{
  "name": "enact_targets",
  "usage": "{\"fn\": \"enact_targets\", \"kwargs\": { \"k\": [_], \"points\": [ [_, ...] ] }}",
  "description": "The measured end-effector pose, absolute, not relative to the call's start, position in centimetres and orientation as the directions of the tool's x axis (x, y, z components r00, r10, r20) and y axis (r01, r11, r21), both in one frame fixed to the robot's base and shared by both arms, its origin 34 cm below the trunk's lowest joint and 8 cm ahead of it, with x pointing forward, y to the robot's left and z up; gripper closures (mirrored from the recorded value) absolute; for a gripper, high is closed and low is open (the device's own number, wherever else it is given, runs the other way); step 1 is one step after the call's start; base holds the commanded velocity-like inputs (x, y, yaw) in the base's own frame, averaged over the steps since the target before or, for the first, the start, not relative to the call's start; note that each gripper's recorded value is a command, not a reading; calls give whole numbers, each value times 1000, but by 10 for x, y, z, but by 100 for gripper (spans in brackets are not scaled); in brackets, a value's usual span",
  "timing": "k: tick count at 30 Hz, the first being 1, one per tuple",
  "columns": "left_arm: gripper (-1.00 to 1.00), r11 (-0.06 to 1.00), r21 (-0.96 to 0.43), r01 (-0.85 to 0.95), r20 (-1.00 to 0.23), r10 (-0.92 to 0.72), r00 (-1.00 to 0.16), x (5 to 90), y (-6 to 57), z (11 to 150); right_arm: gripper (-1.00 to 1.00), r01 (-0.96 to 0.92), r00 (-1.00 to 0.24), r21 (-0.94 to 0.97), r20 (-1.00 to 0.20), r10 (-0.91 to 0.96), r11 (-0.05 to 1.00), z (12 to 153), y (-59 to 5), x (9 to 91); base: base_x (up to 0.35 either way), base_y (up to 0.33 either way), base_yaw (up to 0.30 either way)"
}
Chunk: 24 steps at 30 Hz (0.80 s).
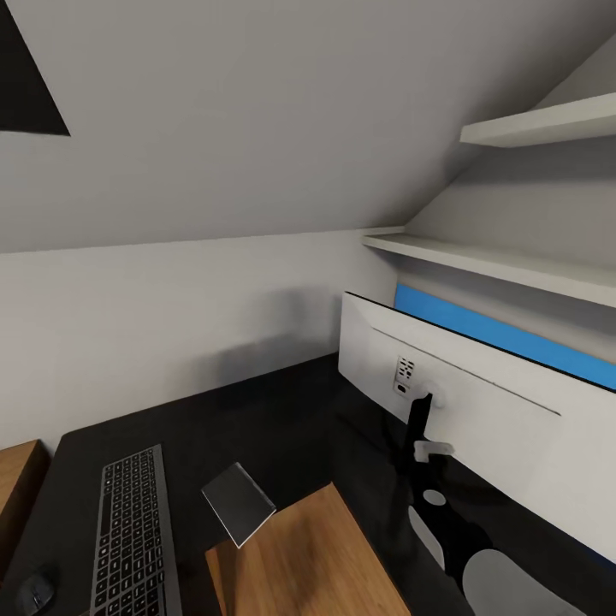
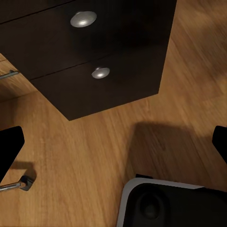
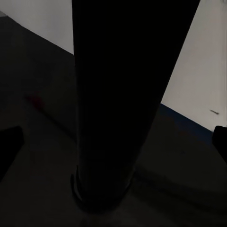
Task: In the bedroom, organize the workspace by keeping the computer under the desk, ensuring the monitor is on the desk, placing the keyboard on the desk next to the monitor, placing the mouse on the desk next to the keyboard, moving the folder from the swivel chair onto the desk next to the mouse, stacking the notebook on top of the folder with the pen on top of the notebook, and positioning the swivel chair next to the desk.
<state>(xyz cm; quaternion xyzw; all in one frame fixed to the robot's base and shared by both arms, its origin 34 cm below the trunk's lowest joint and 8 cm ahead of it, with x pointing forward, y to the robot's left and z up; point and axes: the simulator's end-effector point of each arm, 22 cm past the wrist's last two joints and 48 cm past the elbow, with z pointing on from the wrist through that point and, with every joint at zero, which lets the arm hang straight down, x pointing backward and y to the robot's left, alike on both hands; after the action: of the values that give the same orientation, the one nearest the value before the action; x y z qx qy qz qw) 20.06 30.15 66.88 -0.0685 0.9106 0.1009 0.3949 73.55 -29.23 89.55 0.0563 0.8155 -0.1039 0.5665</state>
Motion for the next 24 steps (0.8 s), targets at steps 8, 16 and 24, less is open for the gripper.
{"fn": "enact_targets", "kwargs": {
  "k": [8,16,24],
  "points": [
    [-100,970,130,-204,-733,-45,-679,201,301,669,-100,213,-350,-108,-936,-28,971,897,-295,736,0,0,0],
    [-100,971,127,-200,-733,-44,-678,201,300,669,-100,214,-348,-108,-937,-28,971,898,-296,736,77,0,0],
    [-100,971,128,-200,-733,-44,-679,201,300,669,-100,214,-348,-108,-937,-27,971,898,-296,736,37,0,0]
  ]
}}
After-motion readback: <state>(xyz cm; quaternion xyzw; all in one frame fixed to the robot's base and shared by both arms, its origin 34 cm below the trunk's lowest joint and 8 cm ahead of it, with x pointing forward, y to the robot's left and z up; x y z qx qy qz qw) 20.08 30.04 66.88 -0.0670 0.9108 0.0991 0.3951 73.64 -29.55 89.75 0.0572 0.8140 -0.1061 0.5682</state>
